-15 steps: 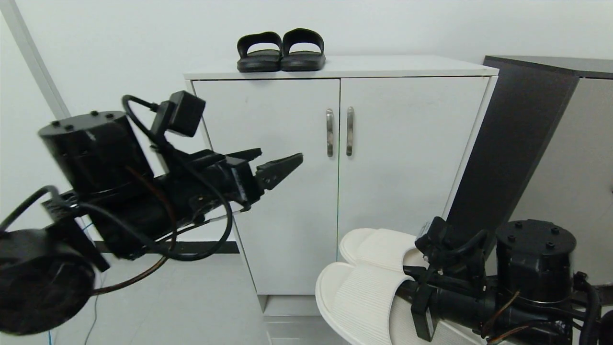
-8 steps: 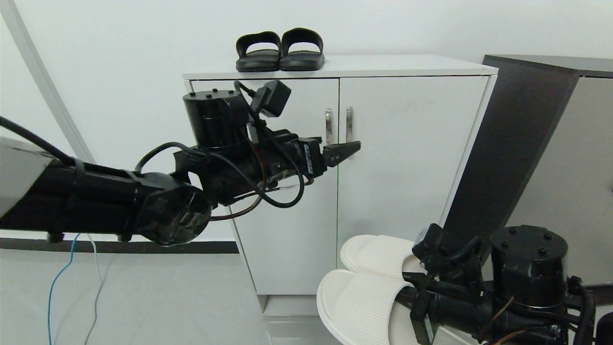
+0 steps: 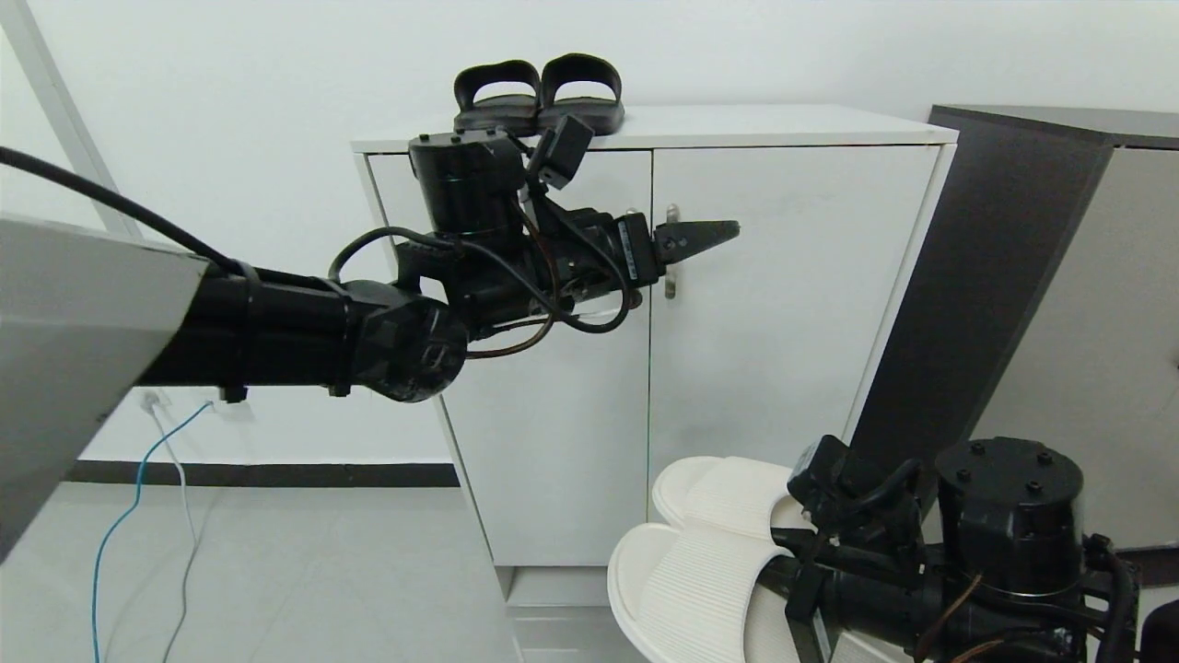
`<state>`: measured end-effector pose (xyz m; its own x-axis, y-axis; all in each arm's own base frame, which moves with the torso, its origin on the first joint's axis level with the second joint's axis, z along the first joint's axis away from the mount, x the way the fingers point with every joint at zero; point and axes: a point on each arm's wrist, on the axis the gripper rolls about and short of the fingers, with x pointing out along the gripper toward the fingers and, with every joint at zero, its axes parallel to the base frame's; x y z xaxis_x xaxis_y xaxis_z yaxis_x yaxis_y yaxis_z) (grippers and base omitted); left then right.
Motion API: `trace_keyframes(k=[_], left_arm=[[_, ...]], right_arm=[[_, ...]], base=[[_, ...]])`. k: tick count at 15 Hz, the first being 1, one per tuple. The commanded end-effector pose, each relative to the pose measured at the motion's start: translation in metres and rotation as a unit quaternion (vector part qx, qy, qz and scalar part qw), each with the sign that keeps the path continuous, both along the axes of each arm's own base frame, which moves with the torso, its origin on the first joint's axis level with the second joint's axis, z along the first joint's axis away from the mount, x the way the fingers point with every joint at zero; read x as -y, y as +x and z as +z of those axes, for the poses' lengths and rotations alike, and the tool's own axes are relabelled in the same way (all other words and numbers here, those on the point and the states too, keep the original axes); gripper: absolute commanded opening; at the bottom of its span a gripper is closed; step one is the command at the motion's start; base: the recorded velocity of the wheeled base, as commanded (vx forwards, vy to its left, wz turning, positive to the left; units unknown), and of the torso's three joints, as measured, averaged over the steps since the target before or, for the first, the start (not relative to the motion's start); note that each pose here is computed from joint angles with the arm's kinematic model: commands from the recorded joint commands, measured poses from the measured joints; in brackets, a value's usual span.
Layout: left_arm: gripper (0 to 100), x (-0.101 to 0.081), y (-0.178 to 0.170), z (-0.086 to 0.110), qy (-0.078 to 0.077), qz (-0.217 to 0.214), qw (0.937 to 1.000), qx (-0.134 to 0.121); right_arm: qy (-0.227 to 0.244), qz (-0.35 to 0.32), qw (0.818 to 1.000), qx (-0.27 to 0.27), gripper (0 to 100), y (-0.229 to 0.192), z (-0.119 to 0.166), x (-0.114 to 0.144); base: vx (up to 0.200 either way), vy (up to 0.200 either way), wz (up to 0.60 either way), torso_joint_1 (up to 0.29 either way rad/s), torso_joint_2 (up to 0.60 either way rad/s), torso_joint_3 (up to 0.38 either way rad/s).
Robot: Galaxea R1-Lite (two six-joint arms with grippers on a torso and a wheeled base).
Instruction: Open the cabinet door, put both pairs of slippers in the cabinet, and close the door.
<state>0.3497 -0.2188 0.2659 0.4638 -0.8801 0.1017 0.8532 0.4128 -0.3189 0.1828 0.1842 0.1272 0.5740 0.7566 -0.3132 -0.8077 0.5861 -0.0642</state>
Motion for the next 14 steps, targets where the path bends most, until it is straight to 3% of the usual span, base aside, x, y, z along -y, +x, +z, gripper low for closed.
trace_keyframes(k=[1,5,10,14], left_arm=[[100,0.007,0.015,-0.005,0.000,0.010,0.9999,-0.004],[100,0.009,0.023,-0.001,0.004,0.048,0.9987,-0.014],[100,0.010,0.037,-0.010,0.014,0.078,0.9968,-0.006],[100,0.018,0.042,-0.013,0.014,0.075,0.9971,-0.005]], right_arm=[[-0.001,0.001,1.000,-0.001,0,0.000,-0.001,0.000],[-0.001,0.000,1.000,-0.002,0,0.000,-0.001,0.000],[-0.003,0.002,1.000,-0.004,0,-0.001,-0.002,0.001],[-0.005,0.003,1.000,-0.006,0,0.000,-0.004,0.000]], base=[[0.000,0.000,0.00,0.000,0.00,0.000],[0.000,0.000,0.00,0.000,0.00,0.000],[0.000,0.000,0.00,0.000,0.00,0.000],[0.000,0.000,0.00,0.000,0.00,0.000]])
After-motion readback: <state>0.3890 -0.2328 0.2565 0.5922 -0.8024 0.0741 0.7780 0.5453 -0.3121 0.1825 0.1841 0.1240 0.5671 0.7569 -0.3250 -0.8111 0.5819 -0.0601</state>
